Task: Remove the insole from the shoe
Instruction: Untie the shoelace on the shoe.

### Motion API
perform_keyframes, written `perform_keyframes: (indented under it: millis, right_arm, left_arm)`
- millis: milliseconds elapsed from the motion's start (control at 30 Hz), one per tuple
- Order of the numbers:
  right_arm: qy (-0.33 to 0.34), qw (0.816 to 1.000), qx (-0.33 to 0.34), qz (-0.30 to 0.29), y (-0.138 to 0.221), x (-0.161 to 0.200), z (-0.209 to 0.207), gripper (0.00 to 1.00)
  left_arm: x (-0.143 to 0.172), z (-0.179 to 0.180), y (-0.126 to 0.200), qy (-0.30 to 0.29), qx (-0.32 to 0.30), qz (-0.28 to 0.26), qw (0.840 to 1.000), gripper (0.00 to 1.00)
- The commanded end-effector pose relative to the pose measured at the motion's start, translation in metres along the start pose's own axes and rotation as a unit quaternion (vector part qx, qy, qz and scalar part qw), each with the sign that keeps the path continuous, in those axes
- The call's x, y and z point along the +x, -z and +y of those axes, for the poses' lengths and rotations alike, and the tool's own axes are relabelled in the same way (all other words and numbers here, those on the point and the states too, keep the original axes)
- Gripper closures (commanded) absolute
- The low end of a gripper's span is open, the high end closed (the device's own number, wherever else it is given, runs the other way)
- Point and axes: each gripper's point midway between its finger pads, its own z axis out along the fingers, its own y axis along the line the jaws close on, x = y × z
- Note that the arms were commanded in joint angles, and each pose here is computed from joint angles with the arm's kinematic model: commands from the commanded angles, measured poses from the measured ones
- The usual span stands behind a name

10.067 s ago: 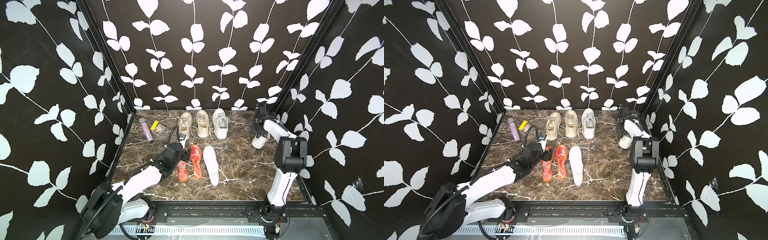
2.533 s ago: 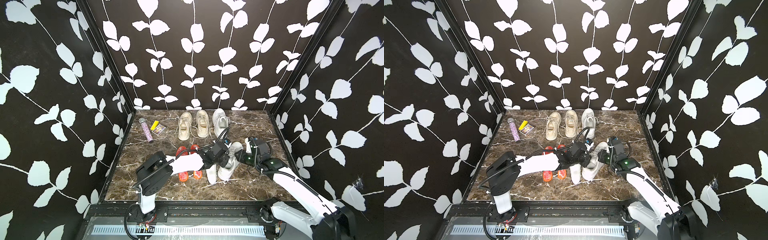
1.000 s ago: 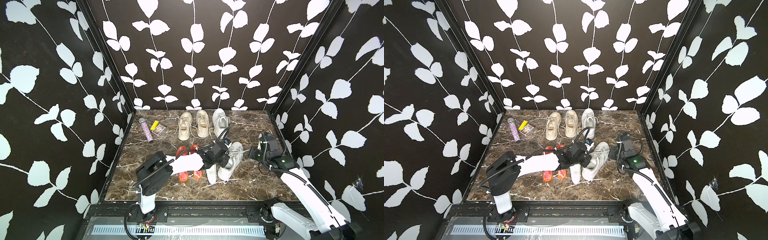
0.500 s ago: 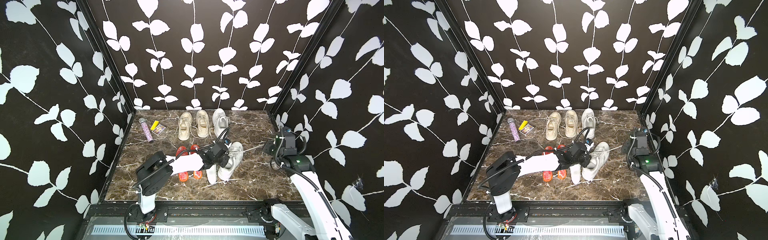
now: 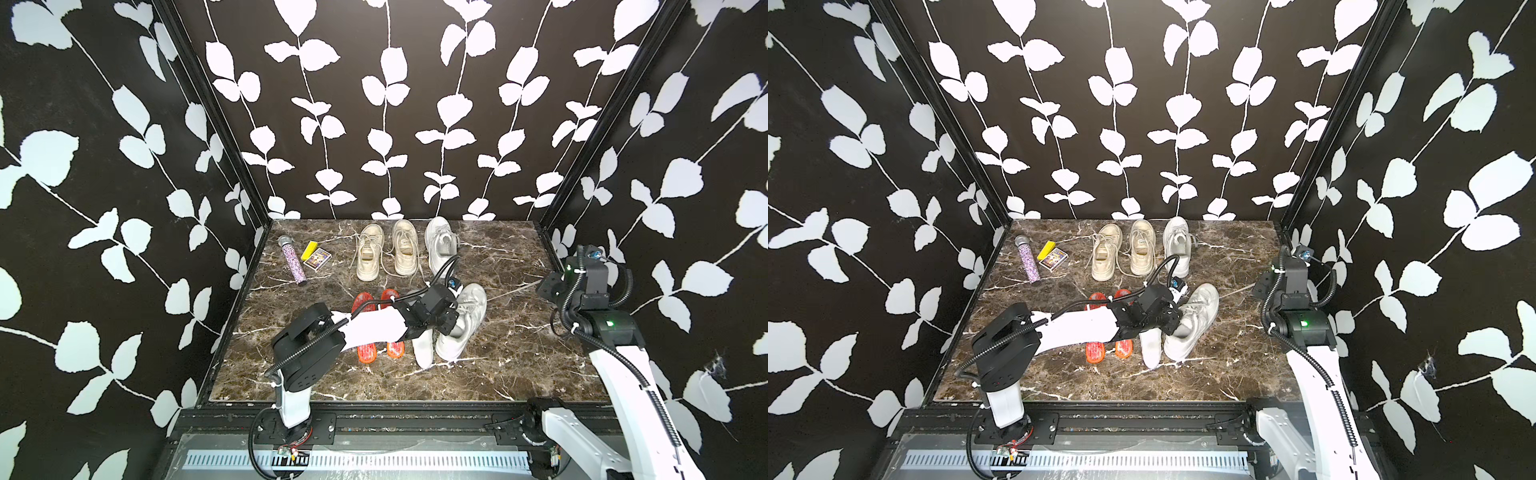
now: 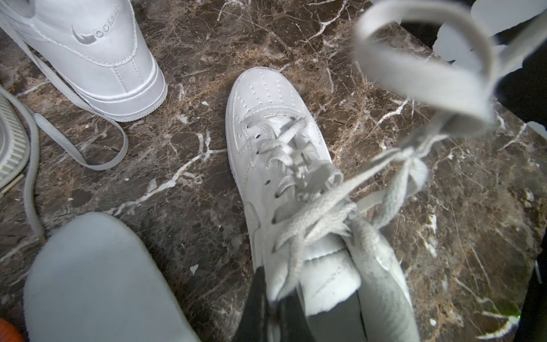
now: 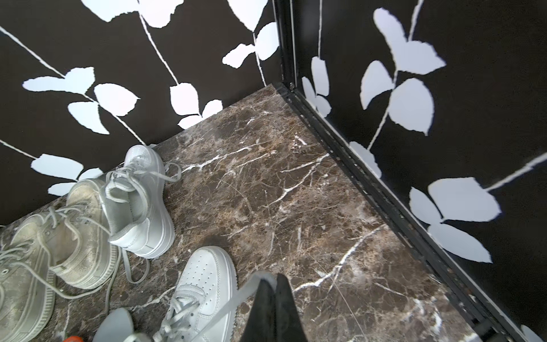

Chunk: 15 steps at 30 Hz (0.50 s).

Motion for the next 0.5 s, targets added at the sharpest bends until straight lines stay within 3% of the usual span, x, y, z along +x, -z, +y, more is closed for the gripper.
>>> perform_keyframes:
  millis: [0,167,267,367,467]
  right_arm:
    - [0.007,0.998,-0.043,0.034,-0.024,0.014,0.022,1.00]
    - [0.014,0.994,-0.028,0.101,-0.067,0.052,0.024,0.98]
    - [0.013,0.992,-0.019,0.127,-0.079,0.071,0.021,0.63]
    - [0.014,0.991,-0.024,0.133,-0.078,0.078,0.020,0.48]
    - [0.021,0.989,-0.050,0.137,-0.072,0.083,0.026,0.42]
  left_arm:
    - [0.009,0.006,0.003,0.004,-0.001,0.013,1.000,1.00]
    - [0.006,0.002,0.005,0.004,0.011,0.008,1.000,1.00]
    - [0.005,0.001,0.005,0.005,0.012,0.007,1.000,1.00]
    - [0.006,0.001,0.004,0.004,0.012,0.008,1.000,1.00]
    - [0.005,0.001,0.004,0.003,0.012,0.006,1.000,1.00]
